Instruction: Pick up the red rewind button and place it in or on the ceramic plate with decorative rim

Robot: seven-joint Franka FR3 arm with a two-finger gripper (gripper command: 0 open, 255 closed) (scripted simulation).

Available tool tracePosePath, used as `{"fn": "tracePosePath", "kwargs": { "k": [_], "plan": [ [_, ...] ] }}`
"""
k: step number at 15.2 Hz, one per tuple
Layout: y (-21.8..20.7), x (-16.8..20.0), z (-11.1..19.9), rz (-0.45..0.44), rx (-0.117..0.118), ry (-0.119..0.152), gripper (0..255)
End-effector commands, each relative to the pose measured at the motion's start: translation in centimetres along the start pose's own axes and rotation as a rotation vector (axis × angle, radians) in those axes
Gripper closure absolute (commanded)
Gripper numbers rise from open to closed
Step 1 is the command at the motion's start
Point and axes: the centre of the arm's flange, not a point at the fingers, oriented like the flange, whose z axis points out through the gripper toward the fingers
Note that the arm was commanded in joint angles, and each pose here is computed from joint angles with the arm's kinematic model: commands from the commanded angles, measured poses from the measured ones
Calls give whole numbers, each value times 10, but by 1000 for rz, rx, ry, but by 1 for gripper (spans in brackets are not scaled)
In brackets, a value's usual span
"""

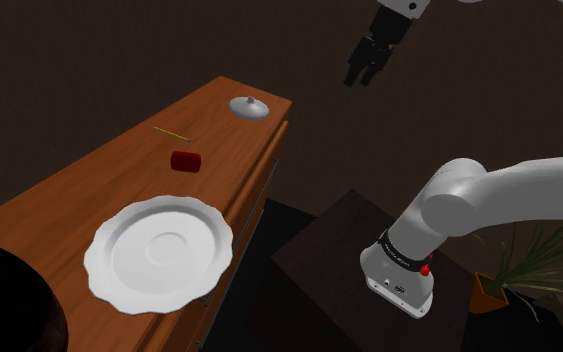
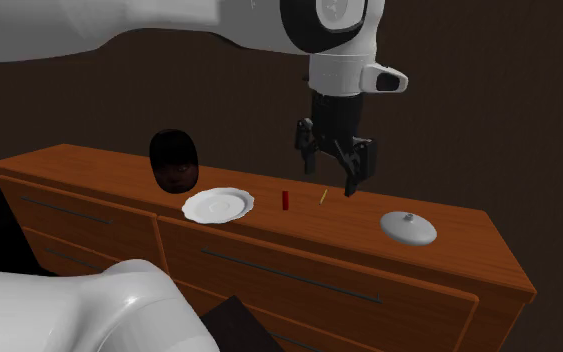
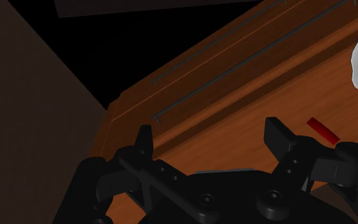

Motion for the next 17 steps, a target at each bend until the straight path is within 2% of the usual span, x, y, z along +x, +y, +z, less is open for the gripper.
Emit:
{"fn": "tracePosePath", "kwargs": {
  "k": [1, 17],
  "plan": [
    [0, 0, 0, 0, 0, 0, 0],
    [-165, 77, 121, 203, -51, -33, 0]
  ]
}}
